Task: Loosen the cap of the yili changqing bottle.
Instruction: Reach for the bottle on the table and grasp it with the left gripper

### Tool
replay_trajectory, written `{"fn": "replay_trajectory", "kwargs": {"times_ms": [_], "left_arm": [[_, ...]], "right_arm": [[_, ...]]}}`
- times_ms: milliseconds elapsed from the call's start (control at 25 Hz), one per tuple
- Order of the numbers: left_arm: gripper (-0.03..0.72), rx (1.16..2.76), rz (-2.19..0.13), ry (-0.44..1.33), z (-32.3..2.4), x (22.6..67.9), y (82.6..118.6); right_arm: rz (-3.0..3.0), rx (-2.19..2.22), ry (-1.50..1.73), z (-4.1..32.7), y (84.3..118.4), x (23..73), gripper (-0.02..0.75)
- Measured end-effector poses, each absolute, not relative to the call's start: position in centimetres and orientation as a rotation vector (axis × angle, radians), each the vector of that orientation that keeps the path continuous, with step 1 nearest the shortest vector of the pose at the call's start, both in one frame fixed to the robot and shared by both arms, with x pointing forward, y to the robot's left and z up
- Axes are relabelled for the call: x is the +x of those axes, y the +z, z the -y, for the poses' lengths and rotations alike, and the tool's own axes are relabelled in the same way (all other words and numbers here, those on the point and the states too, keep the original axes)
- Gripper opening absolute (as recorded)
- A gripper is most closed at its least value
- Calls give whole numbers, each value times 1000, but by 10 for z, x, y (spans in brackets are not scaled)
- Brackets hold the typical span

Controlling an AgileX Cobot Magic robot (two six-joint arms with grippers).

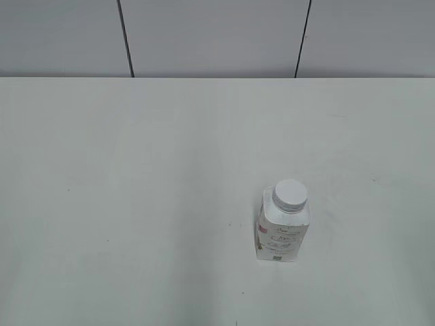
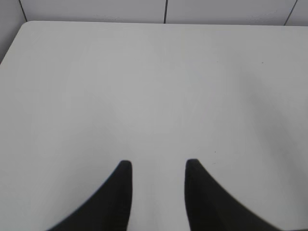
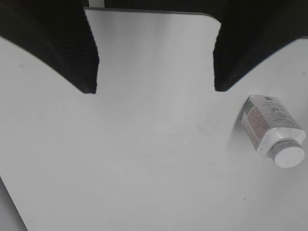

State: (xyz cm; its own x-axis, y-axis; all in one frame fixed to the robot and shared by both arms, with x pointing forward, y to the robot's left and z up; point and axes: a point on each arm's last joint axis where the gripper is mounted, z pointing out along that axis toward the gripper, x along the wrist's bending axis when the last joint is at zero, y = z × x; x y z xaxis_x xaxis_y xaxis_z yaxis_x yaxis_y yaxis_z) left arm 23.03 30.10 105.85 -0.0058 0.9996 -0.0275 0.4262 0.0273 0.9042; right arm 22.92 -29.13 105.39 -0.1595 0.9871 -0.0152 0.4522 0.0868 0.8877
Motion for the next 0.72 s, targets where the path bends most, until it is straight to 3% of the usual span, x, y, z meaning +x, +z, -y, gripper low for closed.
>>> {"fn": "replay_trajectory", "kwargs": {"times_ms": [720], "left_arm": [[240,1503,-1538,946,-301,230,1059]], "right_arm": [[-1699,1433,1018,291,1054,229,587]]}}
